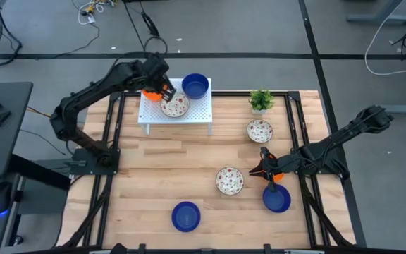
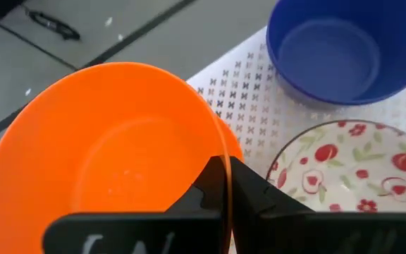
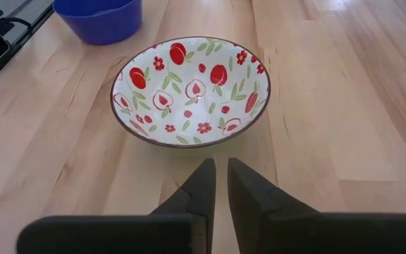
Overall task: Pick & Place Mini bowls
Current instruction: Stack the orange bowl on top of the orange bowl on the shelf
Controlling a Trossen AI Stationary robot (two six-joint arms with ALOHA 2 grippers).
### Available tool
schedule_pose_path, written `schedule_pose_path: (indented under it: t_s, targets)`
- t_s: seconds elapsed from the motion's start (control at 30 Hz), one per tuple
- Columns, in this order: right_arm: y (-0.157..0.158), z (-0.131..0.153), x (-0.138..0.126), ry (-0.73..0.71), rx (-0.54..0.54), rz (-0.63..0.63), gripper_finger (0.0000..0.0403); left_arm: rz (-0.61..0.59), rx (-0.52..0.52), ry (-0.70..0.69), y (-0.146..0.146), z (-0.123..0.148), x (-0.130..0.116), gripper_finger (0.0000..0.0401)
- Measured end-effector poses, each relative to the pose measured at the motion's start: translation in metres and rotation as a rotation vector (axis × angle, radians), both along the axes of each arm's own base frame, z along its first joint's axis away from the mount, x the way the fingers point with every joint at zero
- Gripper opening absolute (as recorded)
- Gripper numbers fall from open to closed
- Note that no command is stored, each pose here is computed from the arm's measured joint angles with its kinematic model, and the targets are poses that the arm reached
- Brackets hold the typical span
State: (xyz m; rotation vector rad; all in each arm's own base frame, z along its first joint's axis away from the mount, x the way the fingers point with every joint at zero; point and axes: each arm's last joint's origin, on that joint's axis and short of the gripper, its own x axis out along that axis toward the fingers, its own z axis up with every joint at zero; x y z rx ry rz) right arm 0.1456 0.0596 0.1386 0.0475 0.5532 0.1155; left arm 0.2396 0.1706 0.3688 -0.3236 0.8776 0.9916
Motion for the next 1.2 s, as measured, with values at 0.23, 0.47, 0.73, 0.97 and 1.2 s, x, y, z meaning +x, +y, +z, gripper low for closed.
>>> schedule_pose_path:
  t_s: [0.23,0.47,0.73,0.97,1.2]
  targets:
    - [0.000,0.000,0.000,-0.001,0.000,0.001,0.0041,-0.030,0.023,-0.106,-0.006,-0.009,-0.006,0.0005]
    - [0.000,0.000,0.000,-0.007,-0.011,0.008,0.0041,-0.057,-0.001,-0.064,-0.004,-0.023,-0.003,0.0005]
    - [0.000,0.002,0.001,-0.022,-0.007,0.010,0.0041,-0.068,-0.004,-0.062,-0.003,-0.024,-0.002,0.0011]
    - [0.001,0.002,0.001,-0.025,-0.009,0.012,0.0041,-0.080,-0.014,-0.031,0.003,-0.034,0.007,0.0013]
    - [0.001,0.002,0.001,-0.027,-0.010,0.013,0.0041,-0.087,-0.022,-0.004,0.007,-0.043,0.012,0.0017]
